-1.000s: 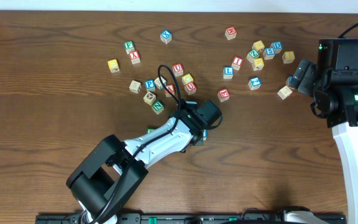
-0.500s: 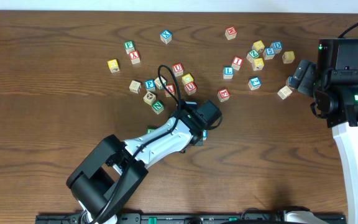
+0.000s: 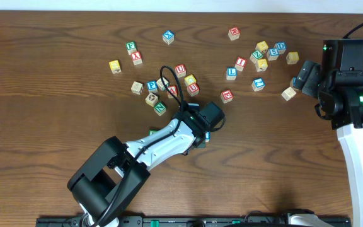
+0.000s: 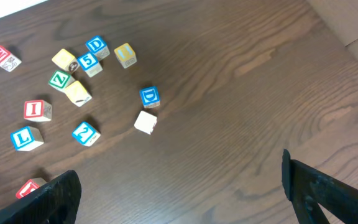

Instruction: Spell out ROBOT

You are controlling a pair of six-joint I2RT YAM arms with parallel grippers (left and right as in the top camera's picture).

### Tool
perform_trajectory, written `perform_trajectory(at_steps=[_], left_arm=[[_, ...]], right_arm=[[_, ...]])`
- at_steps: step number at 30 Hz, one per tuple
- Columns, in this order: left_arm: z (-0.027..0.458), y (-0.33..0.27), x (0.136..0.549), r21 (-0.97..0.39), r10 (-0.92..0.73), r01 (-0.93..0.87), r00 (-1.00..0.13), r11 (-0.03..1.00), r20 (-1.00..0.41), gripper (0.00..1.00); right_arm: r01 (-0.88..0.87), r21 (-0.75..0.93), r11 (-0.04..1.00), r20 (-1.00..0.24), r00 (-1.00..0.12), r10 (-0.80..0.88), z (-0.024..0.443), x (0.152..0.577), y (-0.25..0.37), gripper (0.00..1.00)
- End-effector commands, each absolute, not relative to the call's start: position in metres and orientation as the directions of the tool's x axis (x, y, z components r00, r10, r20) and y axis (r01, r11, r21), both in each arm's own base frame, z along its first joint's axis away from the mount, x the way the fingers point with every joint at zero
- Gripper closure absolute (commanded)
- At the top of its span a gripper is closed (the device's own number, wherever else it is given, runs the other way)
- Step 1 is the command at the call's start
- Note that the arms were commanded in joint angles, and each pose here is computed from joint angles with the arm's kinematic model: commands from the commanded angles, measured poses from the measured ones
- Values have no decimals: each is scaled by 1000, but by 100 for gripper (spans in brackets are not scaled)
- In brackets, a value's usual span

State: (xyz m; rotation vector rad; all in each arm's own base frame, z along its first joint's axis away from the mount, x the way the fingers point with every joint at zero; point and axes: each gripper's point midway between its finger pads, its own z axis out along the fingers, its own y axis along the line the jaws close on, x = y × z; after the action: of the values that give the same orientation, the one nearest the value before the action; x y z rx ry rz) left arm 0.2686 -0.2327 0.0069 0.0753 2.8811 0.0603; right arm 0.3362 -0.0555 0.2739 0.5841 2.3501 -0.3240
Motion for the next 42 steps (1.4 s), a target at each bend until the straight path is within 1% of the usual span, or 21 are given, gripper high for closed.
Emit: perform_trajectory(at_steps=[1,23,42], left_arm=[[0,-222,267,100,60,35,-965,994,-256,92],[0,-217,267,114,30,0,-965,993,-261,93],[0,-218,267,110,29,0,-964,994,-264,91]], right_arm=[[497,-78,864,-689,-653,314,281,337,-59,1],[497,-77,864,-689,-653,314,281,337,-59,1],[497,-78,864,-689,-653,314,281,337,-59,1]])
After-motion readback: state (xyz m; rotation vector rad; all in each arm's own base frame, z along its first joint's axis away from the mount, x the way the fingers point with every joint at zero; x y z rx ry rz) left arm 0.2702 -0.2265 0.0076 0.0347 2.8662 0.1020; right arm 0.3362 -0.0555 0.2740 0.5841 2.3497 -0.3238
